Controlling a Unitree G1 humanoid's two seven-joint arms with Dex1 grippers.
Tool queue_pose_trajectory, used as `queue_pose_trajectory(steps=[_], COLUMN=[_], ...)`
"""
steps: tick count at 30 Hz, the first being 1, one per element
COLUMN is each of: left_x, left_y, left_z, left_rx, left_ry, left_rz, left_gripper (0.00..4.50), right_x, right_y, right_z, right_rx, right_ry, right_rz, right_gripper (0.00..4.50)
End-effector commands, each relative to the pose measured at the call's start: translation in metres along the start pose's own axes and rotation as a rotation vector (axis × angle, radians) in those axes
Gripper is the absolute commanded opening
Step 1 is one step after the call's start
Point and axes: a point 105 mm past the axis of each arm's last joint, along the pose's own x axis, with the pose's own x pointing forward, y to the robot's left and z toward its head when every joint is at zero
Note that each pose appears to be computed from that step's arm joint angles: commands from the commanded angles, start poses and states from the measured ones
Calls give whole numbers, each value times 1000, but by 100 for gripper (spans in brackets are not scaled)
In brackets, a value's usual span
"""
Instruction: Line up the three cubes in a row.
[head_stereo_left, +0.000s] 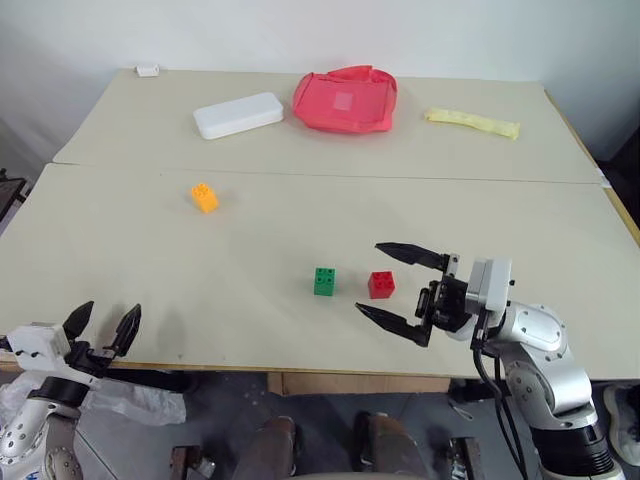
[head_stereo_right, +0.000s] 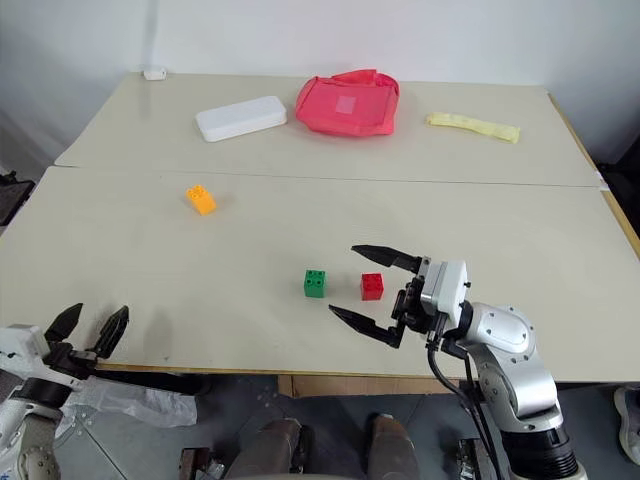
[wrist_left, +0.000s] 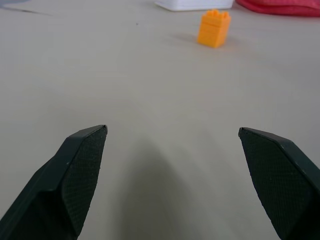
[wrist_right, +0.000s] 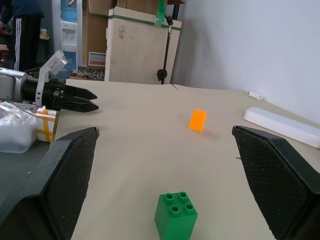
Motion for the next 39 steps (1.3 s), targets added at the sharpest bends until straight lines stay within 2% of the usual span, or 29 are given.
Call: queue_pose_trajectory(steps=[1, 5, 8, 11, 15, 18, 23, 25, 31, 39], left_x=[28, 77, 120, 153, 181, 206, 215, 214, 218, 223], left_y=[-9, -16, -14, -21, -30, -55, -57, -75, -101, -100], left_z=[19, 36, 44, 50, 51, 56, 57, 58, 54, 51], left_rx=[-4, 3, 60, 39, 80, 99, 20, 18, -5, -35], left_ry=[-69, -96, -53, -13, 25, 20, 9, -6, 10, 48], left_rz=[-55, -125, -175, -228, -222, -214, 58, 46, 178, 316], left_gripper=[447, 447, 447, 447, 447, 447, 447, 447, 447, 447], right_x=[0, 0, -1, -1, 1, 1, -5, -6, -3, -2], right_y=[-1, 0, 3, 4, 4, 5, 8, 7, 9, 5], right_z=[4, 3, 3, 2, 3, 4, 2, 1, -1, -3], right_rx=[-15, -5, 3, 9, 8, 8, 18, 22, 43, 42], right_ry=[0, 16, 23, 31, 31, 30, 54, 60, 50, 51], right_rz=[24, 38, 37, 37, 32, 19, 6, -5, 11, 16], right_gripper=[450, 450, 450, 450, 450, 450, 450, 450, 450, 450])
